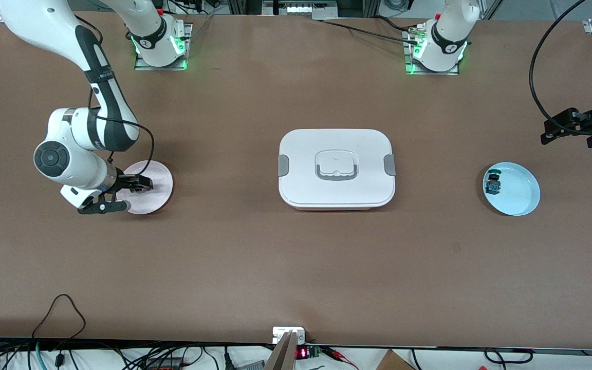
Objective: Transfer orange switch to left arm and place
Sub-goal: 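Move the right gripper down over the orange switch on the white plate, then close the right gripper on the orange switch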
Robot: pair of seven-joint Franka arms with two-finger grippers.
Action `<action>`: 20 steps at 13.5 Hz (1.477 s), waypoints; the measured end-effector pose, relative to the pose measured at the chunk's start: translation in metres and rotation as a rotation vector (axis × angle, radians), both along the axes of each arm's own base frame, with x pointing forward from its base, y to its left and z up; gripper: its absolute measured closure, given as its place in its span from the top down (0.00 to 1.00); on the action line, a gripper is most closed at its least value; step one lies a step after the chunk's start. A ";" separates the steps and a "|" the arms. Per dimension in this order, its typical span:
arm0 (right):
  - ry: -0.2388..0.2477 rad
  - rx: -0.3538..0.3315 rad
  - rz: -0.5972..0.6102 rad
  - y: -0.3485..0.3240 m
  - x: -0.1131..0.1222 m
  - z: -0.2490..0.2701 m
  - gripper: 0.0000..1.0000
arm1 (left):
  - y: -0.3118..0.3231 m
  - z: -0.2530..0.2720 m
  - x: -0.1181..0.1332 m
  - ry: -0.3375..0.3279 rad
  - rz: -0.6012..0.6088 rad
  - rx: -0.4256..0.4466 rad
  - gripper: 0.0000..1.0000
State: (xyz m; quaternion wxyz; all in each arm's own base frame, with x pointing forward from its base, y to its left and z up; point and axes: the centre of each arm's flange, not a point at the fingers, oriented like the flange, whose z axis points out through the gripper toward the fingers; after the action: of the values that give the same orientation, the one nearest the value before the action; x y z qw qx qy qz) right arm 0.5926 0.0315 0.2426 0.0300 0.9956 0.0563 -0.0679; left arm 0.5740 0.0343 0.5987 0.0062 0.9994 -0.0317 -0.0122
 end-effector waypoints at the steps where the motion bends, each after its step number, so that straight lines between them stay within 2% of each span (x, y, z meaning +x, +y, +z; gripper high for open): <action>1: 0.003 0.000 0.001 0.000 -0.001 -0.002 1.00 | 0.000 0.000 0.000 0.000 0.000 0.000 1.00; 7: 0.024 0.006 0.083 -0.001 -0.003 -0.017 1.00 | 0.000 0.000 0.000 0.000 0.000 0.000 1.00; 20: 0.060 0.011 0.162 -0.002 -0.011 -0.046 1.00 | 0.000 0.000 0.000 0.000 0.000 0.000 1.00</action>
State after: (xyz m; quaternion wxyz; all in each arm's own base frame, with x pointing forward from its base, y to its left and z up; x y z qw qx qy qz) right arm 0.5814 0.0295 0.1968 0.0282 0.9855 0.1381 -0.0946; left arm 0.5740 0.0343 0.5986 0.0062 0.9994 -0.0316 -0.0122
